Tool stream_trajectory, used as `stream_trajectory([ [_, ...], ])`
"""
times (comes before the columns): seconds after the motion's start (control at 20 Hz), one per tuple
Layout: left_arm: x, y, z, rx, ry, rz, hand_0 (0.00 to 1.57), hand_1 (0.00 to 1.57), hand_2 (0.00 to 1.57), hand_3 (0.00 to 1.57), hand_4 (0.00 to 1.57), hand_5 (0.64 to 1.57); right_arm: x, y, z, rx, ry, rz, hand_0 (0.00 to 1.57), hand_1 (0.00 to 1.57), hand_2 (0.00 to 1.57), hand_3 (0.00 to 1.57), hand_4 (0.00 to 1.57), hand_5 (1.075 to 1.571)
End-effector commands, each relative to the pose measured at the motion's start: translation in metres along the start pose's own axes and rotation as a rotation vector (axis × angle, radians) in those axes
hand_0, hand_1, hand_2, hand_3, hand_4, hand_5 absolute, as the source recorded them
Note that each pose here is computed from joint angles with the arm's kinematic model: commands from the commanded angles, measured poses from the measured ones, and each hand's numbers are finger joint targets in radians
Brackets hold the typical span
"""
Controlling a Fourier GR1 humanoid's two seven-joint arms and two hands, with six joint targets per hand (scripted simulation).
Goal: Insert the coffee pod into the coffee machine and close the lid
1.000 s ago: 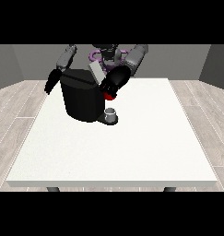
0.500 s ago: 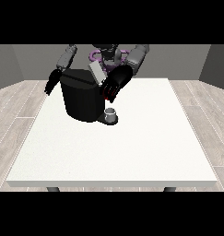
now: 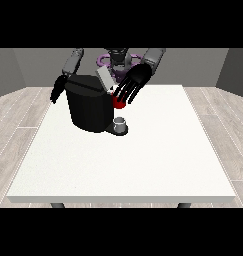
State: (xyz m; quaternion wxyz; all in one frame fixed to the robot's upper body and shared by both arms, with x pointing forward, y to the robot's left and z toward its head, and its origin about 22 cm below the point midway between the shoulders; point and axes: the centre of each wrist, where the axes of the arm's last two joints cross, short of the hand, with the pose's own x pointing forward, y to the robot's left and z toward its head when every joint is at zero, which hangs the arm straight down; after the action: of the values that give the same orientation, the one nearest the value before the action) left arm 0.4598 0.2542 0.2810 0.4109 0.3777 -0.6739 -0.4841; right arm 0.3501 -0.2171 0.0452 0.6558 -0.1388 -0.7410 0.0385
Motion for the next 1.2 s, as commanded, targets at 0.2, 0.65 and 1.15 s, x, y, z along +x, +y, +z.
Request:
stream_trajectory([
  [0.2,0.02,-0.084,0.005,-0.184,-0.064,0.126,0.0,0.0,0.08,0.0,0.0,1.571,-0.067,-0.044,0.021,-0.098,0.188,-0.015,0.0,0.0,0.0,0.0,0.0,1.571],
  [0.65,0.004,-0.228,0.066,-0.051,0.082,1.043,0.0,0.0,0.0,0.0,0.41,1.571,-0.114,-0.042,0.081,-0.117,0.369,0.01,0.0,0.0,0.0,0.0,0.0,1.571],
  [1.15,0.004,-0.33,0.168,-0.224,0.279,1.226,0.0,0.0,0.0,0.0,0.44,1.571,-0.118,-0.058,0.102,-0.08,0.333,-0.016,0.0,0.0,0.0,0.0,0.0,1.571],
])
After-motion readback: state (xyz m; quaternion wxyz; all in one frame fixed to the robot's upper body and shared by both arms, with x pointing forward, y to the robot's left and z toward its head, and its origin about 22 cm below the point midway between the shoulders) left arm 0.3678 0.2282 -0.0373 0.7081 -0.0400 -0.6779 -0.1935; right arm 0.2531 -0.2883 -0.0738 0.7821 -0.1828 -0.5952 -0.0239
